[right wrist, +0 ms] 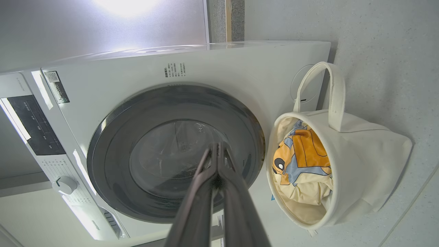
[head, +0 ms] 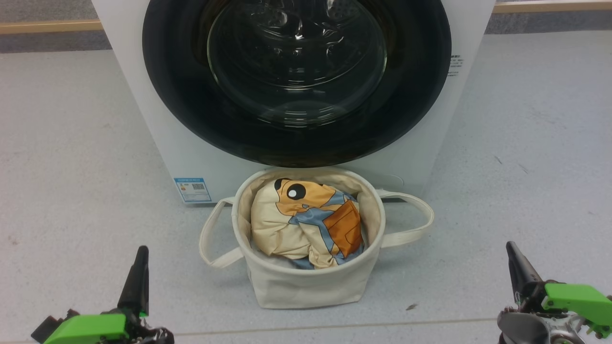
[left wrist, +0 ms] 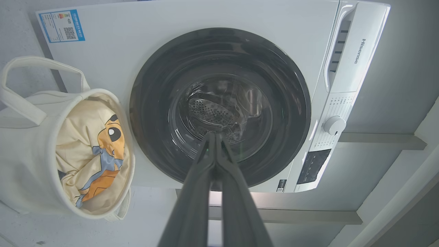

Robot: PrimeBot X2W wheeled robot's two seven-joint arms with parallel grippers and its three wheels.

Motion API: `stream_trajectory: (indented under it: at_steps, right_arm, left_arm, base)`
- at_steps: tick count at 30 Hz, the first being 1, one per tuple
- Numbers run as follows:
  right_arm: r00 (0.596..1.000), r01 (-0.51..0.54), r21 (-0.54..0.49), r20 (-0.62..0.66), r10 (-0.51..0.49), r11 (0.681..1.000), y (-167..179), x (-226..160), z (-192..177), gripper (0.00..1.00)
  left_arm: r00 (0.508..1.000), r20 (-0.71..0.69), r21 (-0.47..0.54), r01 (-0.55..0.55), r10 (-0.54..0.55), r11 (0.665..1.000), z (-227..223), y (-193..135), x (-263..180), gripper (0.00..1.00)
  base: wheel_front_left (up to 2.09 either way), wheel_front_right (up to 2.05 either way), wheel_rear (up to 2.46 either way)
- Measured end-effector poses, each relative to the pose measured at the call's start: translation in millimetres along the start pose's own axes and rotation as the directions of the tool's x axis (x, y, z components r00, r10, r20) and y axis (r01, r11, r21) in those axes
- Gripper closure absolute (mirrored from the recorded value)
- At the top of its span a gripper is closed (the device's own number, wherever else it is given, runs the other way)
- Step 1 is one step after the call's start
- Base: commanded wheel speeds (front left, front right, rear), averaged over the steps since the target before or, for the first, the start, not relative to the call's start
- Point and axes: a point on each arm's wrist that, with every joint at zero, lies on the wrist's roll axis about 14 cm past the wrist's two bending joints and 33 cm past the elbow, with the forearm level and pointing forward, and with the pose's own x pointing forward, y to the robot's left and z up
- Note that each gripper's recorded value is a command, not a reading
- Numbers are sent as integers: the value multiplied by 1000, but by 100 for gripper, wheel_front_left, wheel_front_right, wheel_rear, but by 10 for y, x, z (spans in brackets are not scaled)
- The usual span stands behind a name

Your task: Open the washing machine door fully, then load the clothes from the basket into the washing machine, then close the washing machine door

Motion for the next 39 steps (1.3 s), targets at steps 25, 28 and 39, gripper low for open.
stream_trajectory:
  at_steps: [25, 28, 39]
  right_arm:
    - [1000, 0, 0, 0, 0, 1000, 0, 0, 0, 100]
    - [1000, 0, 0, 0, 0, 1000, 0, 0, 1, 100]
    - [992, 127, 16, 8, -127, 992, -425, -151, -18, 0]
  left_arm:
    - [1000, 0, 0, 0, 0, 1000, -1, 0, 0, 100]
    - [1000, 0, 0, 0, 0, 1000, -1, 0, 0, 100]
    - [991, 6, -18, -134, 135, 991, -7, 450, -181, 0]
  base:
    - [0, 0, 0]
    - [0, 0, 0]
    - [0, 0, 0]
